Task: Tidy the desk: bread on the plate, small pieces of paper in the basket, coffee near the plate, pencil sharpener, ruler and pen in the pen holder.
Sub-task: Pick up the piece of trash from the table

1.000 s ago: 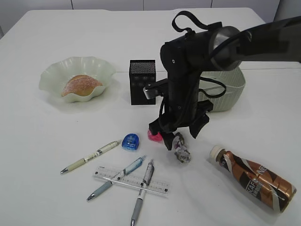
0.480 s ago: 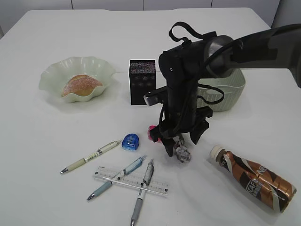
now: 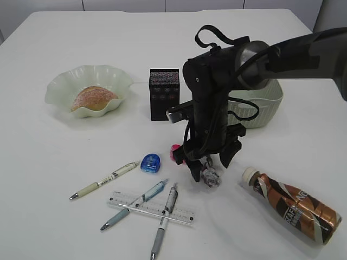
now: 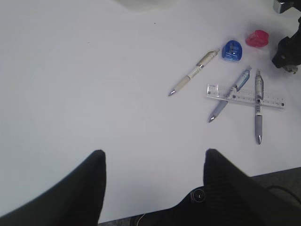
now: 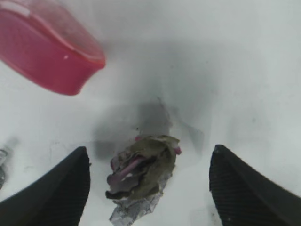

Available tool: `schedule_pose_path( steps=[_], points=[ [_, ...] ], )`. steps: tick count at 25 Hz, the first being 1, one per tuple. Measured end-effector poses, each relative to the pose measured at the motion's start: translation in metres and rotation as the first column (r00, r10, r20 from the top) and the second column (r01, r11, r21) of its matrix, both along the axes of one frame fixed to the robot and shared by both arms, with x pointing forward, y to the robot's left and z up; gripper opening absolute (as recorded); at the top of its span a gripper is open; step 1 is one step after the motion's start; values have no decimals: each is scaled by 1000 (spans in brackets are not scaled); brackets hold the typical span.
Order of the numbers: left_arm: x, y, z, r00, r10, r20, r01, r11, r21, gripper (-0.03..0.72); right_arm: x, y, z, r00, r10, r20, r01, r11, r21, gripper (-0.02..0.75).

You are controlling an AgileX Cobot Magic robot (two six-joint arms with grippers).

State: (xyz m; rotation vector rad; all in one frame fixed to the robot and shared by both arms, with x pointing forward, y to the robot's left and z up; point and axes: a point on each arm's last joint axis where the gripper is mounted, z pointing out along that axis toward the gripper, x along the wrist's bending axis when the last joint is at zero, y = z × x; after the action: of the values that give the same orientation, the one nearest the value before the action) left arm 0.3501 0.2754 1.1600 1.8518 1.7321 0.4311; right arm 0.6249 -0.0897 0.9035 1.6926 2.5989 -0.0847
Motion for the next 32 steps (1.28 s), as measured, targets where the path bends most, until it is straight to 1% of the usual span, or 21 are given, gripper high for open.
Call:
schedule_pose_path(
  steps=[13,15,17,23,26,27,28,32],
  points=[
    [0,0,0,1000,0,0,0,1000,0,469,0,0,0,1000,-2,-3,2,1000,1,576],
    [0,0,0,1000,0,0,0,1000,0,469,0,0,0,1000,-2,-3,2,1000,1,555],
    [0,0,0,1000,0,0,0,1000,0,469,0,0,0,1000,-2,-3,2,1000,1,492],
    [0,0,0,1000,0,0,0,1000,0,469,0,0,0,1000,-2,-3,2,1000,1,169],
    [0,0,0,1000,0,0,0,1000,0,469,0,0,0,1000,-2,-3,2,1000,1,50],
    [0,0,0,1000,0,0,0,1000,0,469,0,0,0,1000,-2,-5,2,1000,0,18],
    [0,0,0,1000,0,0,0,1000,0,469,-1,0,0,1000,-2,-7,2,1000,-1,2],
    [0,0,0,1000,0,0,0,1000,0,469,-2,-1,0,1000,-3,-22,3,1000,-10,-11]
  ],
)
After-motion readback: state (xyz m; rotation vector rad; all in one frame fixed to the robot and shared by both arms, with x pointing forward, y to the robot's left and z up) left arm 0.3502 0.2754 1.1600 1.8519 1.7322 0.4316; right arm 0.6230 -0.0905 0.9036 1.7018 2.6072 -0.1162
